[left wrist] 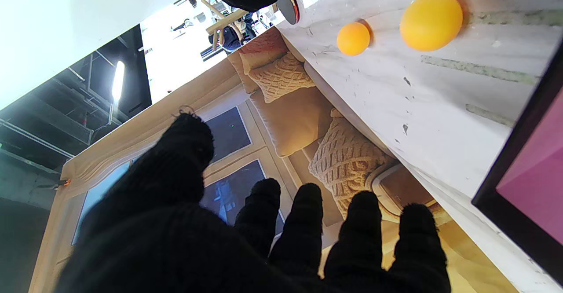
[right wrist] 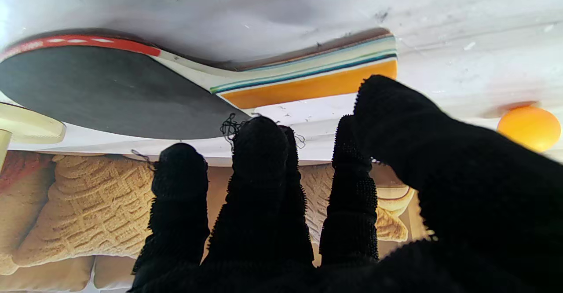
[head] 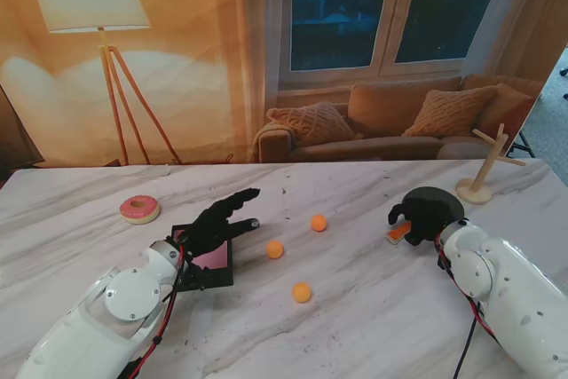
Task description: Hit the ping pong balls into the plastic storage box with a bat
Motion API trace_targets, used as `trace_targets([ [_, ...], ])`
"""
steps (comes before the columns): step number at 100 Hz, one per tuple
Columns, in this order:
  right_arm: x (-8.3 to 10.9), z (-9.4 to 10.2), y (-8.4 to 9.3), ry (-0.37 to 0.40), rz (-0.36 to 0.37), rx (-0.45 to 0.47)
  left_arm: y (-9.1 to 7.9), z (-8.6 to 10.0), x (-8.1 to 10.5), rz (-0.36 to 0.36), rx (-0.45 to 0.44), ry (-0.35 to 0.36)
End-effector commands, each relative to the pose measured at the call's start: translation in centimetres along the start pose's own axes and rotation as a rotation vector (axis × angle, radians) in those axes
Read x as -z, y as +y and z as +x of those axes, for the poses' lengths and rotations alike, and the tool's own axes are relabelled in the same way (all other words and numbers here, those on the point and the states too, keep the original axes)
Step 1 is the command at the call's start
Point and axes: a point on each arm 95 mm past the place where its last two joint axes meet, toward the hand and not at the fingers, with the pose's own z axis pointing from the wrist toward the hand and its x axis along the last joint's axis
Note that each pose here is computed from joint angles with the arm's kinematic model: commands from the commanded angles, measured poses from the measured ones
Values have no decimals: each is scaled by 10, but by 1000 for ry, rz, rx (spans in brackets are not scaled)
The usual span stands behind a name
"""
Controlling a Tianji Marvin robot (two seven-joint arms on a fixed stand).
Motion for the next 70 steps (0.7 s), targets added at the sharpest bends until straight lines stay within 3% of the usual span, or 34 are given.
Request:
trace_targets([
  [1, 1, -4, -6, -11, 25, 17, 3, 1, -1, -17, 6, 3],
  [70, -18, -2, -17, 7, 61, 121, 4, 1, -2, -18, 9, 2],
])
